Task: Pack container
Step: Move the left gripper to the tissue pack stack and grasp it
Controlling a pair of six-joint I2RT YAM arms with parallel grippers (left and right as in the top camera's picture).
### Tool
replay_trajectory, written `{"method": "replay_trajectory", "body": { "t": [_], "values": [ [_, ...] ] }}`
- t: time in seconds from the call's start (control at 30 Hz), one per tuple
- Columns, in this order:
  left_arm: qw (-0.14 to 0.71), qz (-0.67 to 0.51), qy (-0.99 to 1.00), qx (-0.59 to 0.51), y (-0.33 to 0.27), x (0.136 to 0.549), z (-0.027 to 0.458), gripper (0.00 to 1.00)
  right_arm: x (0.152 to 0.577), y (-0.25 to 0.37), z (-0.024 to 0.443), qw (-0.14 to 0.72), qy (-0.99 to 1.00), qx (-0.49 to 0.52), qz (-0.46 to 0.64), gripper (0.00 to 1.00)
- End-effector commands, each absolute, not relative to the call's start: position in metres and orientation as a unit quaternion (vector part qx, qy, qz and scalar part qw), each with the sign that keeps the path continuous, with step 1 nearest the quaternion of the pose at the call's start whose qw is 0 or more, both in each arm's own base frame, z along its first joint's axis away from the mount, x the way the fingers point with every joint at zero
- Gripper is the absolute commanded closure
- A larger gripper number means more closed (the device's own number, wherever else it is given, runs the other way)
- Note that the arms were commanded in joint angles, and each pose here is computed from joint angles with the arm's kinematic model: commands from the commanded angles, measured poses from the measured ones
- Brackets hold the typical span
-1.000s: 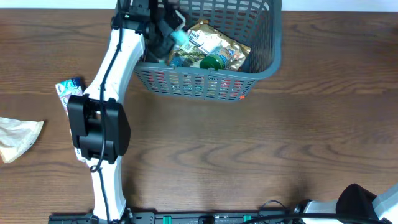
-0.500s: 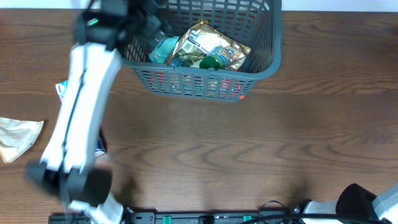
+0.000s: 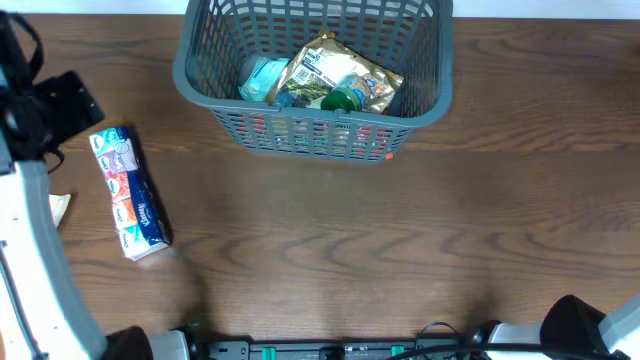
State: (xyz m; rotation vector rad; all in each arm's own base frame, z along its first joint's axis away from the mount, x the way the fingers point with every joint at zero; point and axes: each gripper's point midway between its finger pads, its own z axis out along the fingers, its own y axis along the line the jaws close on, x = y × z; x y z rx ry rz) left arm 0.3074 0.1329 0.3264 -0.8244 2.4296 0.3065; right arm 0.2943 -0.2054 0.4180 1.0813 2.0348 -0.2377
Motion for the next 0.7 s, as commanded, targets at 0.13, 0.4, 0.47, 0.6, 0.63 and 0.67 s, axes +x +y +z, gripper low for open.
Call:
{"method": "replay_trajectory", "body": {
  "t": [0.13,0.4,0.47,0.6,0.63,0.67],
  "values": [
    [0.181,0.085,0.914,-0.354,0.153,0.307,0.213,0.01,0.295,-0.205,0.421,0.408,0.805,0.421,-0.089,0.01],
    [0.147,0.064,0.96,-0.23,0.142,0.312,0.11,0.02,0.296,-0.204,0.421,0.408,0.806,0.419,-0.086,0.01],
    [0.14,0.061,0.968,-0.201,0.14,0.313,0.097,0.01,0.296,-0.204,0.421,0.408,0.806,0.419,-0.086,0.01],
    [0.131,0.06,0.973,-0.183,0.142,0.32,0.077,0.02,0.296,-0.203,0.421,0.408,0.807,0.419,-0.086,0.01],
    [0.129,0.059,0.974,-0.178,0.143,0.322,0.071,0.02,0.296,-0.203,0.421,0.408,0.807,0.419,-0.086,0.01],
    [0.126,0.059,0.975,-0.175,0.144,0.325,0.065,0.02,0.296,-0.203,0.421,0.408,0.807,0.419,-0.086,0.01]
  ]
}}
